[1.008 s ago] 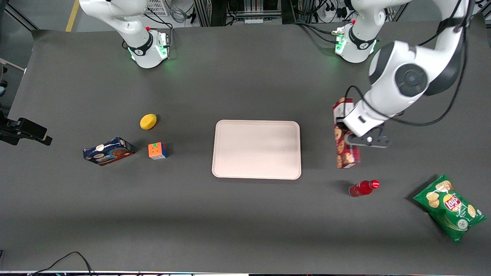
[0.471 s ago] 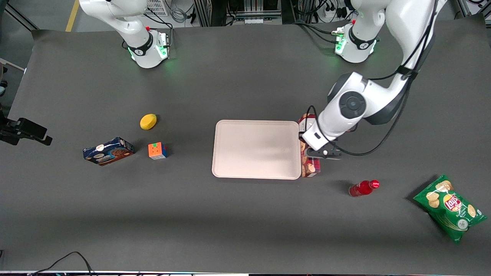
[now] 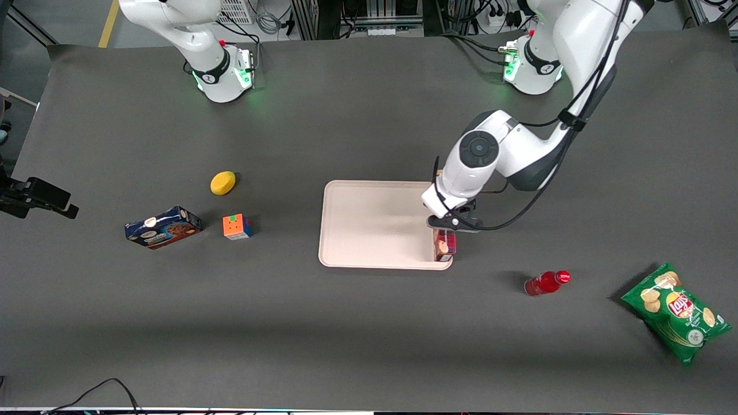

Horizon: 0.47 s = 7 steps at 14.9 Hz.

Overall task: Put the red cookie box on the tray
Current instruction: 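Lower the box onto the tray's edge and open the left gripper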

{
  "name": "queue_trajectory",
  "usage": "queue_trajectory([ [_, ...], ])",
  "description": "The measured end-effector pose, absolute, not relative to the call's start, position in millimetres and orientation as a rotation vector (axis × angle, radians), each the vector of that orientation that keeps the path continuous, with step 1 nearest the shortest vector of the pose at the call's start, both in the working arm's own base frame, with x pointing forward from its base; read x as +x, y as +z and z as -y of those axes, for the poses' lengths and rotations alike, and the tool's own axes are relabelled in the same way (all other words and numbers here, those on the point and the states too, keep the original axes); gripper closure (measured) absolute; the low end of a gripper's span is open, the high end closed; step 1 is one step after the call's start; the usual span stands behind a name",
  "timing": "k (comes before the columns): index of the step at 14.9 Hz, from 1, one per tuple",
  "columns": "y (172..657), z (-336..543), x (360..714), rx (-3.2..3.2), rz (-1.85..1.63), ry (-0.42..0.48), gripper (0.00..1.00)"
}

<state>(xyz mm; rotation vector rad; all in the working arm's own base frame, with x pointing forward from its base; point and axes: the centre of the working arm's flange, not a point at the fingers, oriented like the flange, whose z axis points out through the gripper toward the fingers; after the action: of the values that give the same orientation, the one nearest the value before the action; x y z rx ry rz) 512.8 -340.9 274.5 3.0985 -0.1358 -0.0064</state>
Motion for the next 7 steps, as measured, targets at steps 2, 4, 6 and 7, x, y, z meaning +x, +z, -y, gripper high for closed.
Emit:
queue_trajectory([
  [2,263.2,348.5,507.9,3.106,0.118,-0.014,0.92],
  [4,252.9,351.8,506.2,3.101,0.113,-0.018,0.92],
  [6,244.3,351.5,507.8,3.086,0.102,-0.02,0.92],
  [7,240.8,351.0,508.2,3.084,0.1,-0.026,0.92],
])
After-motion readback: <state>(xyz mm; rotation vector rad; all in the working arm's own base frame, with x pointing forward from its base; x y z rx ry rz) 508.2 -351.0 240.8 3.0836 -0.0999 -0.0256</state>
